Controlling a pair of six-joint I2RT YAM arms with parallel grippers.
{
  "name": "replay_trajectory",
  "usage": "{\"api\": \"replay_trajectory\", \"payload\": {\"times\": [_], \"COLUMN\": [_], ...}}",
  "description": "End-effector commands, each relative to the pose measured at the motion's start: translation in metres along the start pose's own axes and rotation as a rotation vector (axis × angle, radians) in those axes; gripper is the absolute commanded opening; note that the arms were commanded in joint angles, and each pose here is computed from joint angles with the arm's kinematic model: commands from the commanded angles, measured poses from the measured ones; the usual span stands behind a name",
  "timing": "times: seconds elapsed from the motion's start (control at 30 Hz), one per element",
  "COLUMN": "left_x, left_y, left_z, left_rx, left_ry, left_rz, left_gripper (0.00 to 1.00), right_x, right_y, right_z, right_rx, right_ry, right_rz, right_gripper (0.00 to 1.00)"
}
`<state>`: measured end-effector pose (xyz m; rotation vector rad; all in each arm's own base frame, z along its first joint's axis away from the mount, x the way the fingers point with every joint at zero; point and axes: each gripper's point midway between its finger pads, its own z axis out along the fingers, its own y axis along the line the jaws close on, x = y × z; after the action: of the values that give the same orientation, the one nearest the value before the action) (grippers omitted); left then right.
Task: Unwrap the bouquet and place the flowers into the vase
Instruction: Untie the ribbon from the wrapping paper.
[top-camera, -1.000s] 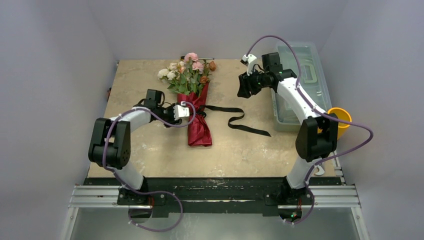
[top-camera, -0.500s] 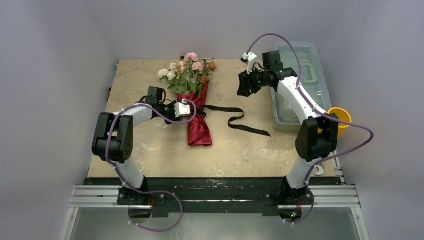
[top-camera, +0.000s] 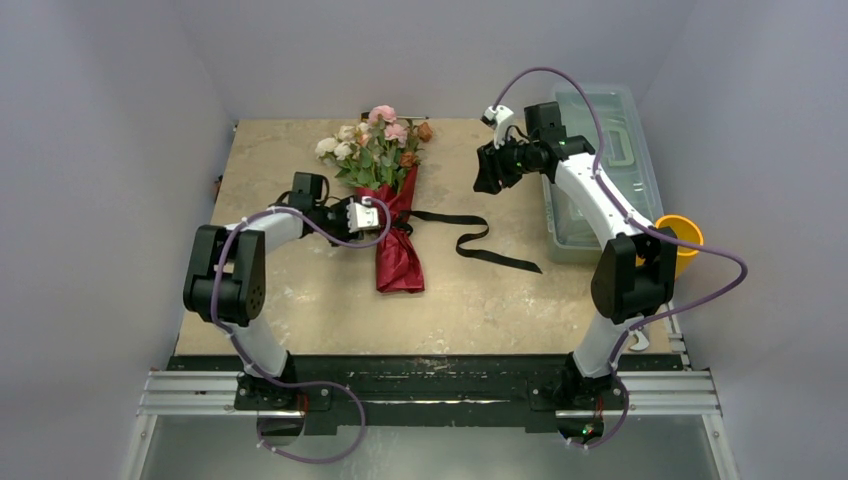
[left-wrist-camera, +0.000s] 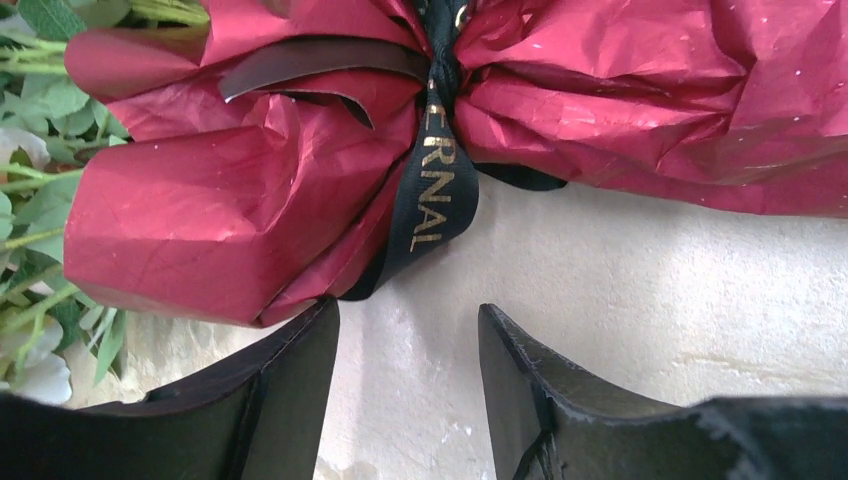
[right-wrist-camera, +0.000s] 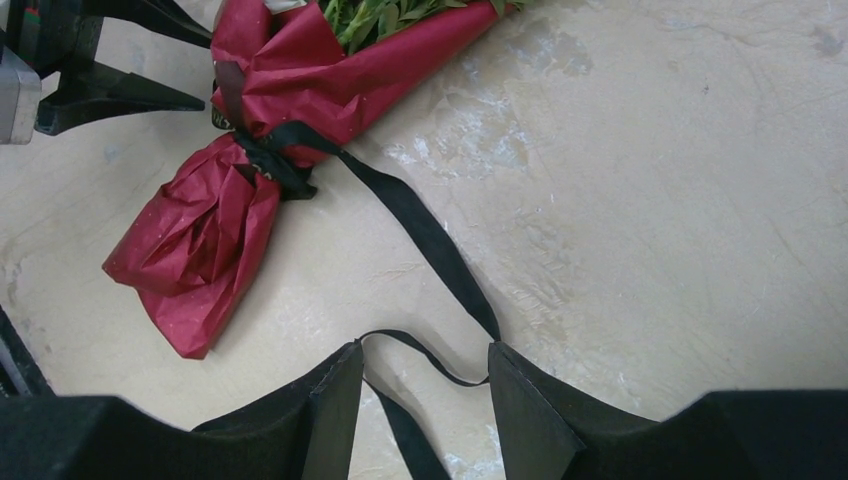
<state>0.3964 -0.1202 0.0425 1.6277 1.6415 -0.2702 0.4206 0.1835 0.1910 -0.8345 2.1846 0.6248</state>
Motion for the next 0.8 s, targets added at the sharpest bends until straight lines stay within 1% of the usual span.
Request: {"api": "replay_trajectory", "payload": {"times": [0.0, 0.2, 0.43, 0.57, 0.63, 0.7, 0.73, 0.77], "left_x": [-0.015, -0.015, -0.01, -0.009, -0.011, -0.013, -0.015, -0.016], "left_y": [0.004, 0.003, -0.012, -0.013, -0.011, -0.011, -0.012, -0.013], "left_z": [0.012, 0.018, 0.024, 0.029, 0.032, 0.036, 0.038, 0.037], "left_rx": [-0.003, 0.004, 0.059, 0.049, 0.038, 0.028, 0.027, 0.026], "left_ry": [-0.053, -0.055, -0.045, -0.045, -0.044, -0.034, -0.032, -0.029], "left_rz": [0.072, 0.073, 0.066, 0.061, 0.061, 0.065, 0.06, 0.057], "left_gripper": [0.53, 0.5, 0.4, 0.42, 0.41, 0.36, 0.31, 0.22], "right_x": [-0.004, -0.001, -0.002, -0.001, 0.001, 0.002, 0.003, 0.004], "right_y": [0.007, 0.007, 0.004, 0.003, 0.004, 0.005, 0.006, 0.007], "right_z": [-0.003, -0.003, 0.0, 0.001, 0.002, 0.003, 0.003, 0.003], "right_rx": [-0.026, -0.023, -0.02, -0.02, -0.025, -0.033, -0.036, -0.043], "right_ry": [-0.003, 0.007, 0.015, 0.022, 0.027, 0.028, 0.027, 0.024], "right_rz": [-0.015, -0.008, -0.002, 0.004, 0.014, 0.021, 0.027, 0.033], "right_gripper": [0.54, 0.54, 0.54, 0.54, 0.54, 0.54, 0.54, 0.54]}}
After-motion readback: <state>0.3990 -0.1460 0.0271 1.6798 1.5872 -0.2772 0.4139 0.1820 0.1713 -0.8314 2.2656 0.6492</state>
